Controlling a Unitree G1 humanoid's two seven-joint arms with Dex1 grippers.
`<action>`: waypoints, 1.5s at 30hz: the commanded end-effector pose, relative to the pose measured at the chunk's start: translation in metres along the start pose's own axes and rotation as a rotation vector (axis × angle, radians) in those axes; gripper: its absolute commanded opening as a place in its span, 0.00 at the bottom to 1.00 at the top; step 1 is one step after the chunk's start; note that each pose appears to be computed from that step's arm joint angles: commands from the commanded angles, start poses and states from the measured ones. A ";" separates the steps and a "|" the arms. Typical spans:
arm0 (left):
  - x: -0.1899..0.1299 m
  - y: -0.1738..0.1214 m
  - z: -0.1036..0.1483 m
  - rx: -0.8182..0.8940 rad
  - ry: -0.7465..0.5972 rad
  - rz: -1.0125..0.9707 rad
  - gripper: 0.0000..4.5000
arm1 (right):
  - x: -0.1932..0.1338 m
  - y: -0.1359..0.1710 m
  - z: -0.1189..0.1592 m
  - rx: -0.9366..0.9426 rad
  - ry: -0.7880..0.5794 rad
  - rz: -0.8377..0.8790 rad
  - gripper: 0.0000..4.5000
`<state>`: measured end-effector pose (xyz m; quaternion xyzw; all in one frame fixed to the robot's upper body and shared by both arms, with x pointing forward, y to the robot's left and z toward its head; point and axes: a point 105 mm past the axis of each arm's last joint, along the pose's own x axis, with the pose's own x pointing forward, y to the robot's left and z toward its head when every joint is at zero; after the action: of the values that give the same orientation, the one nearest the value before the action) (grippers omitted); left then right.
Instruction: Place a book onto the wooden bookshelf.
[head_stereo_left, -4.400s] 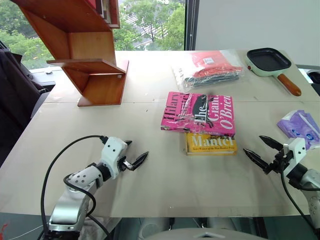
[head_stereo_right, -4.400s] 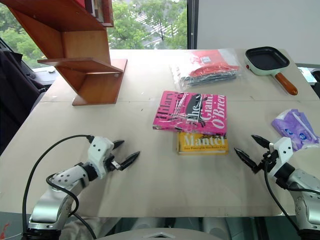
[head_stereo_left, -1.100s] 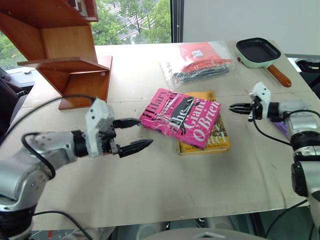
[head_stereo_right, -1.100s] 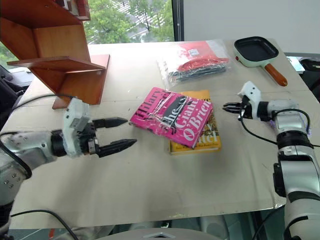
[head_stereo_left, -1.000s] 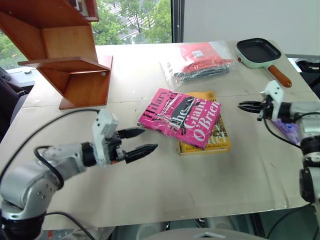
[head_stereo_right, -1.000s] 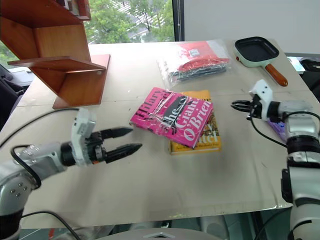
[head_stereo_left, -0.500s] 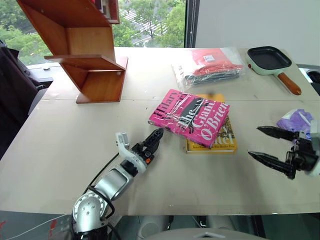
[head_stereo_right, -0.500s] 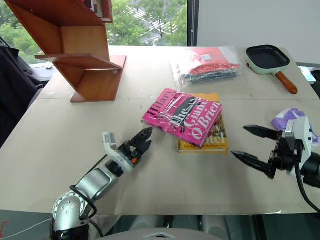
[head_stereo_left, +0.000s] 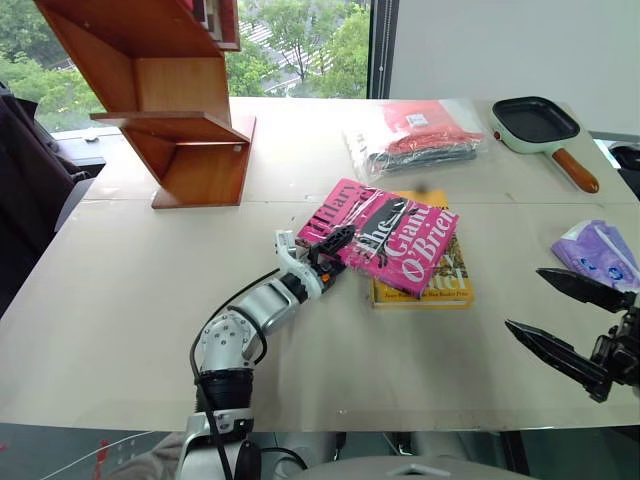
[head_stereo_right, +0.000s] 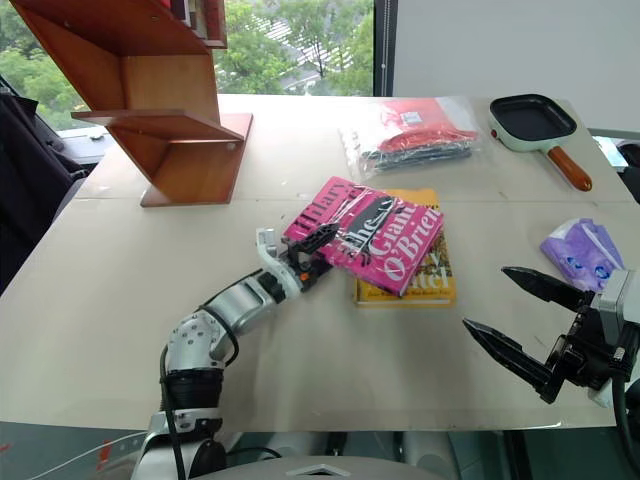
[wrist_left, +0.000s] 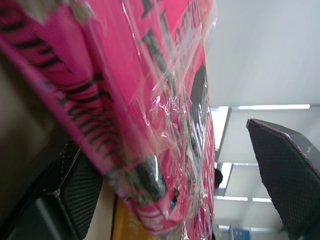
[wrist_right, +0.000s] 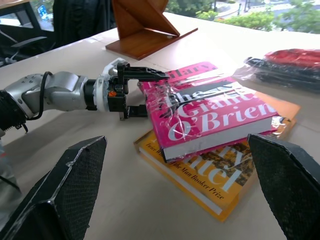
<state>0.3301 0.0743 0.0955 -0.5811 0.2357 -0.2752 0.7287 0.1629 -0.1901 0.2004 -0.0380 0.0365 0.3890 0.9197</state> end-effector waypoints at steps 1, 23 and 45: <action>0.008 0.005 -0.017 -0.113 0.058 -0.017 1.00 | -0.006 -0.001 0.005 -0.066 -0.006 -0.041 0.99; -0.036 -0.148 0.028 0.853 -0.045 -0.390 0.04 | 0.012 -0.035 0.014 -0.114 -0.061 0.052 1.00; -0.128 -0.254 0.145 2.946 -0.200 0.804 0.04 | 0.067 -0.083 0.079 -0.133 -0.284 0.298 1.00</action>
<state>0.3176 0.2184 0.3362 0.6988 -0.1019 -0.0701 0.7046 0.2739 -0.1966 0.2688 -0.0359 -0.0994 0.5105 0.8533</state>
